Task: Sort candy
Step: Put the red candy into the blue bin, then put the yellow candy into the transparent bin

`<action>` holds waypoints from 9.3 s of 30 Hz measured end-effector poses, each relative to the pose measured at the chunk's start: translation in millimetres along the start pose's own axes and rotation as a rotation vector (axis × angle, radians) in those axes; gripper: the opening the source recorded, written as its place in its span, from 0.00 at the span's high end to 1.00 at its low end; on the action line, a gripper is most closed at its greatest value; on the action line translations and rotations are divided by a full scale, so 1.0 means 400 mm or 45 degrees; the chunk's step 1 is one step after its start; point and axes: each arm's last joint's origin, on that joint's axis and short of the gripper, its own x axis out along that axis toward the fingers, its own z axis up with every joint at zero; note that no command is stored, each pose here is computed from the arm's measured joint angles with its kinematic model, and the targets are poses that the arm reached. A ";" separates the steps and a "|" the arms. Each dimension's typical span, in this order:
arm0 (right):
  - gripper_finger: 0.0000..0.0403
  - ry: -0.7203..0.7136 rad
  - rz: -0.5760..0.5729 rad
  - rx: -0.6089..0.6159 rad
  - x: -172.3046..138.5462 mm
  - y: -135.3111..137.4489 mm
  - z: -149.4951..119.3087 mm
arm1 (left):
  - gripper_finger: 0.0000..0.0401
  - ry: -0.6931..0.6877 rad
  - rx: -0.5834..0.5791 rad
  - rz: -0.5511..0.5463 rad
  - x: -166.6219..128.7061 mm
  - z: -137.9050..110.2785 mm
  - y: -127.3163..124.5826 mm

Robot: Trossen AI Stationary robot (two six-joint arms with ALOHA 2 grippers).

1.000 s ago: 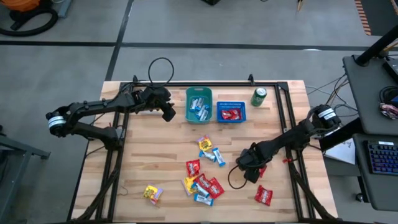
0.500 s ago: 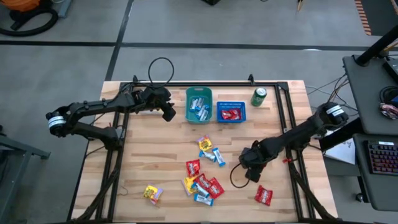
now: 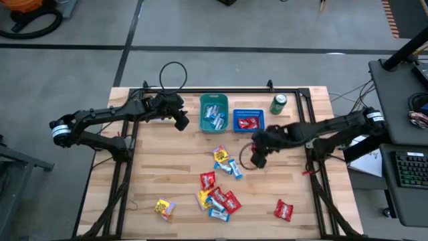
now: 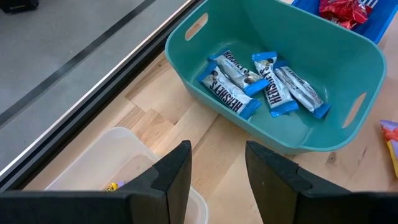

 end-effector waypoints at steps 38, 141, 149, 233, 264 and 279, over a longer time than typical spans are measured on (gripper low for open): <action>0.54 -0.182 -0.325 -0.114 0.232 -0.284 0.216 | 0.66 -0.015 -0.022 -0.112 -0.075 -0.013 -0.047; 0.10 -0.555 0.985 -0.609 0.085 -0.123 0.257 | 0.60 -0.868 0.508 -0.589 -0.054 0.031 -0.401; 0.10 -0.543 0.991 -0.610 0.086 -0.118 0.254 | 0.45 -0.958 0.629 -0.613 -0.021 0.027 -0.429; 0.93 -0.416 0.198 -0.399 0.083 -0.091 0.213 | 0.70 -0.597 0.407 -0.221 0.006 -0.014 -0.395; 0.55 -0.055 -0.582 -0.122 0.143 -0.275 0.192 | 0.65 -0.515 0.314 -0.217 -0.061 -0.010 -0.351; 0.51 -0.114 -0.238 -0.168 0.095 -0.184 0.185 | 0.65 -0.320 0.342 -0.443 -0.054 -0.044 -0.361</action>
